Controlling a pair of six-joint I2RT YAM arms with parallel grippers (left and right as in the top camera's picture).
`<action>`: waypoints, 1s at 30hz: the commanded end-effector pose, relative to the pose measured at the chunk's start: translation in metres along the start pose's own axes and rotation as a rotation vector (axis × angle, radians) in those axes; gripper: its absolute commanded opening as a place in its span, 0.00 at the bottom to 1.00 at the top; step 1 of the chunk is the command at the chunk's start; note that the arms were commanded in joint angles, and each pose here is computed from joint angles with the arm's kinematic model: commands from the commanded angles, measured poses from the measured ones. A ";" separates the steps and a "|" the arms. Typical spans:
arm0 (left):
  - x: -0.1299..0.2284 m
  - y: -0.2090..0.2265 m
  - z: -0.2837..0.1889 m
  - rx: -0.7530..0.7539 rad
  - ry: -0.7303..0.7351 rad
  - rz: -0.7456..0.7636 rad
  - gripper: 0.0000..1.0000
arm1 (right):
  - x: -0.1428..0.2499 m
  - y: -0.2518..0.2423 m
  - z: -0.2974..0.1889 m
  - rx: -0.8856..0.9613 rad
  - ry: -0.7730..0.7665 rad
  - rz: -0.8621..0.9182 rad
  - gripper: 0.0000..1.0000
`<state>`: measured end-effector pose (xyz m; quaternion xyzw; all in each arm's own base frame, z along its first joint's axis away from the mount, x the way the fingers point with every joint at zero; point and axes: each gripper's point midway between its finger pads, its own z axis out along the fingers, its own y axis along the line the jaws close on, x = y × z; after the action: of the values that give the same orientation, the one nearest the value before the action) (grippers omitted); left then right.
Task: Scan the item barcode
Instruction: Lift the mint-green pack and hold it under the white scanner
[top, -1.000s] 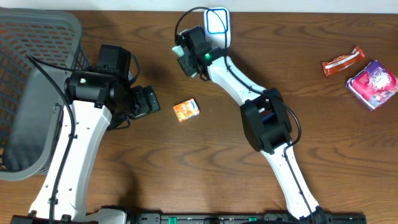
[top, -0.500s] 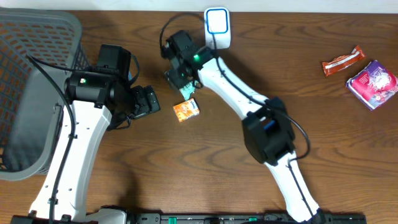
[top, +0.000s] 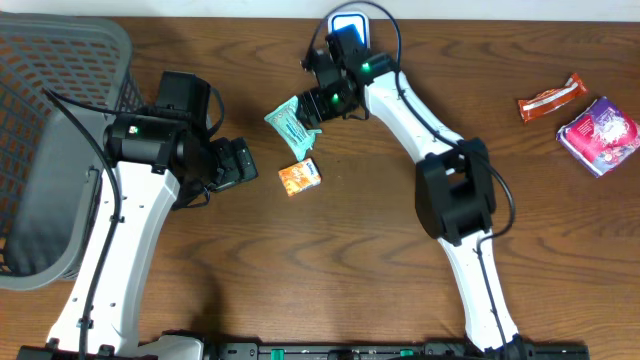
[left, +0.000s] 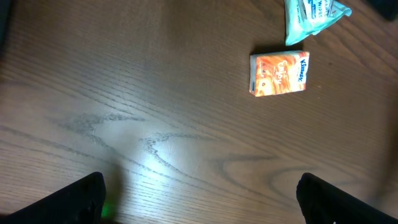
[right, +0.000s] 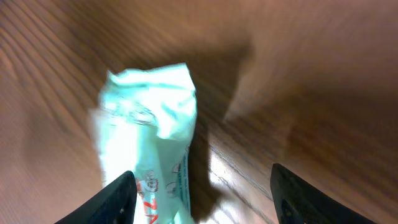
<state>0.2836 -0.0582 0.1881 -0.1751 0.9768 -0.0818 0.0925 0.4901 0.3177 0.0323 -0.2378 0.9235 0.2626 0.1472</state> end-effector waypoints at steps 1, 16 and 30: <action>-0.003 0.001 -0.001 -0.008 -0.008 0.003 0.98 | 0.022 0.021 0.026 -0.140 0.072 0.030 0.65; -0.003 0.001 -0.001 -0.008 -0.008 0.003 0.98 | -0.012 0.030 -0.022 -0.151 -0.022 0.117 0.73; -0.003 0.001 -0.001 -0.008 -0.008 0.003 0.98 | 0.001 0.068 0.000 -0.149 0.024 0.150 0.86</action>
<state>0.2837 -0.0581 0.1880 -0.1751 0.9768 -0.0816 0.0926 0.4666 0.3480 0.0516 -0.1669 0.9210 0.3395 0.0926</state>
